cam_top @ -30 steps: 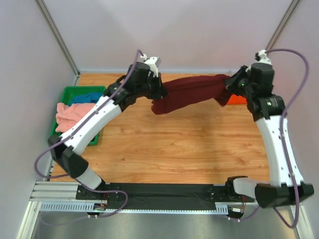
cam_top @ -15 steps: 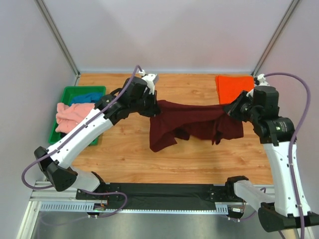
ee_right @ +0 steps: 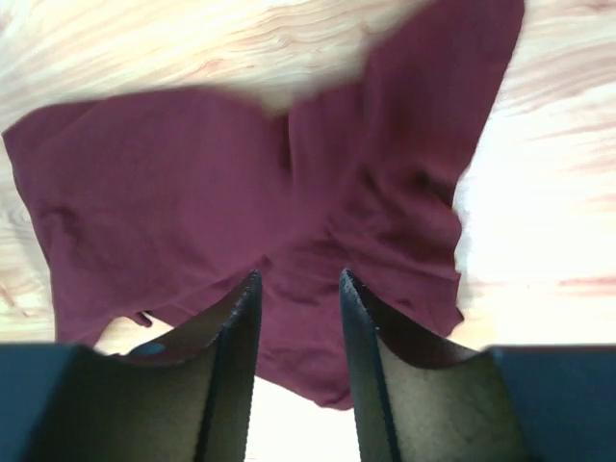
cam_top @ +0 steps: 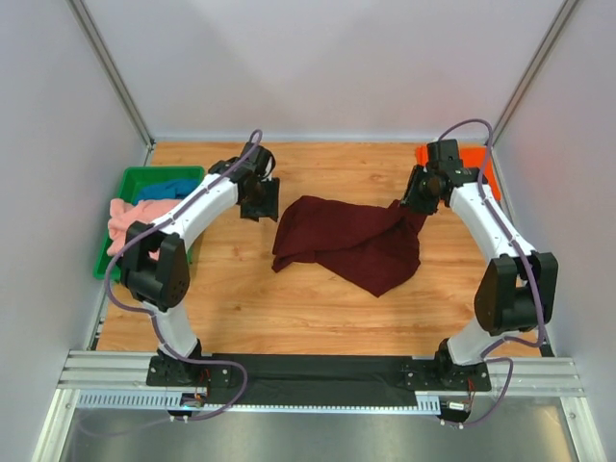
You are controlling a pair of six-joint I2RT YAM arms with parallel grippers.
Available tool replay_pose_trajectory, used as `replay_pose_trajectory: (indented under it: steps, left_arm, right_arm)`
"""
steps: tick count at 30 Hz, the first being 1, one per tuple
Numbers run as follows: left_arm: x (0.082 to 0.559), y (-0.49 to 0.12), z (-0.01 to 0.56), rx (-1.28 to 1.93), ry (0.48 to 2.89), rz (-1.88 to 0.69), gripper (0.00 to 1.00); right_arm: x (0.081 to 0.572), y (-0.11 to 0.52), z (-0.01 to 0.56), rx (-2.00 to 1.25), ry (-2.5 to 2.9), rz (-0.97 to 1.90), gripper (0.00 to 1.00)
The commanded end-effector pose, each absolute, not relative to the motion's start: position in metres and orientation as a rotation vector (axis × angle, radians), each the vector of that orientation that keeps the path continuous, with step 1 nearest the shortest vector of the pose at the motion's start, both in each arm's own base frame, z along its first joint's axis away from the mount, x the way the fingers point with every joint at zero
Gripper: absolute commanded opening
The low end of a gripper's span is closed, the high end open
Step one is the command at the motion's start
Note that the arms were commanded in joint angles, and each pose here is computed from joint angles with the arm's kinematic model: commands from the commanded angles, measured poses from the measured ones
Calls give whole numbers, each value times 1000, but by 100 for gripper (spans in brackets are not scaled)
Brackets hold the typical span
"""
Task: Fold and stack the t-shirts
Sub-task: Move the tshirt to the center of the board, then flatten the tshirt out
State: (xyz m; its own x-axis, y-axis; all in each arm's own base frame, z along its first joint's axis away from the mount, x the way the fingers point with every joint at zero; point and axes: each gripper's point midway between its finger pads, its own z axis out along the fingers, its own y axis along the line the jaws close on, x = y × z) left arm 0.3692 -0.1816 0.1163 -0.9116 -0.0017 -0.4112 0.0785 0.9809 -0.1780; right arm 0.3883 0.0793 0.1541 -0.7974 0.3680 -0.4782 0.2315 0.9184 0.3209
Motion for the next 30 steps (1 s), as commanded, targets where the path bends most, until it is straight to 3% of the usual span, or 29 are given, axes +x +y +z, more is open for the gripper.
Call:
replay_pose_trajectory:
  steps: [1,4,9,13,20,30]
  left_arm:
    - [359,-217,191,282,2434,-284,61]
    - [322,-256,179,469,2374,-349,61]
    - [273,-296,115,625,2482,-471,56]
    - [275,-293,74,622,2589,-381,55]
    - [287,-278,55,579,2612,-213,57]
    - [306,-269,50,431,2666,-257,58]
  right_arm:
    - [374,73,186,471,2436,306,43]
    - [357,85,179,504,2399,402,45]
    - [336,79,129,548,2462,318,41]
    - [345,49,99,650,2419,141,39]
    - [346,29,59,728,2469,67,39]
    - [355,16,39,786,2468,70,34]
